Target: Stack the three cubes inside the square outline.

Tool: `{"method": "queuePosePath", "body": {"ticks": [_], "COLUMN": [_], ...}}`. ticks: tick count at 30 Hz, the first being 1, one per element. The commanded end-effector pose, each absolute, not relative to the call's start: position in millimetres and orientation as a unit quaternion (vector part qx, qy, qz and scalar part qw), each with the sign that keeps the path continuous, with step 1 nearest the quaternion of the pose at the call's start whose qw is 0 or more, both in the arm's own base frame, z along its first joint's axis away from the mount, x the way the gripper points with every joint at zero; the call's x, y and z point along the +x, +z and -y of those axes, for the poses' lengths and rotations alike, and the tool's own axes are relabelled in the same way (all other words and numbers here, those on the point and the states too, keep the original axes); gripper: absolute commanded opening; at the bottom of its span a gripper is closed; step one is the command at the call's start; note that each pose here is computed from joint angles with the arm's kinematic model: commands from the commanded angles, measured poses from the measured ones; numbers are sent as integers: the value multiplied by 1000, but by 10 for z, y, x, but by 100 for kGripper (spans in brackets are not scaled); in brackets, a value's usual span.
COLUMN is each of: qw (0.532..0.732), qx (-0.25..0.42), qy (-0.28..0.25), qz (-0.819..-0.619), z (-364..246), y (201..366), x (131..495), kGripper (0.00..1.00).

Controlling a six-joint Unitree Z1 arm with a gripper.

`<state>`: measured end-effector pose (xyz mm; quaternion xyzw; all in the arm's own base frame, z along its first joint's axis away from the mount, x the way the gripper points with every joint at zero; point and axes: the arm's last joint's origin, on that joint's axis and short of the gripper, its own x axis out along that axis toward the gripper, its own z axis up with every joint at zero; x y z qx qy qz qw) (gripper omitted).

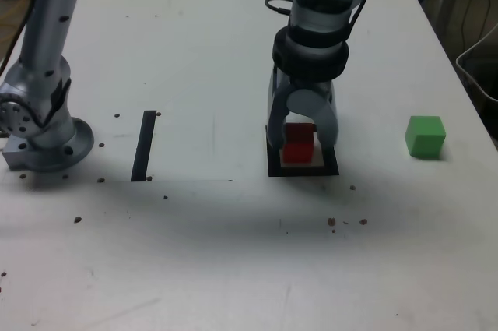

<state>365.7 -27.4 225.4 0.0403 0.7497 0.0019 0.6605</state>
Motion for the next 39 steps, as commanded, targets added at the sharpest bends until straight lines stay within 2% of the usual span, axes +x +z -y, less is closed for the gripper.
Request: {"method": "queuePosePath", "body": {"ticks": [1, 4, 8, 18, 28, 39], "qw": [662, 662, 665, 680, 695, 696], "qx": [42, 42, 43, 43, 28, 10], "qy": [1, 1, 1, 15, 30, 62], "qz": [-748, -748, -746, -732, -717, -715], "z": [278, 277, 272, 197, -139, -702], "y": [2233, 2234, 2309, 2678, 2964, 3182], "x": [3664, 3656, 3612, 3380, 3283, 3282], "kGripper": [90, 97, 99, 99, 99, 99]}}
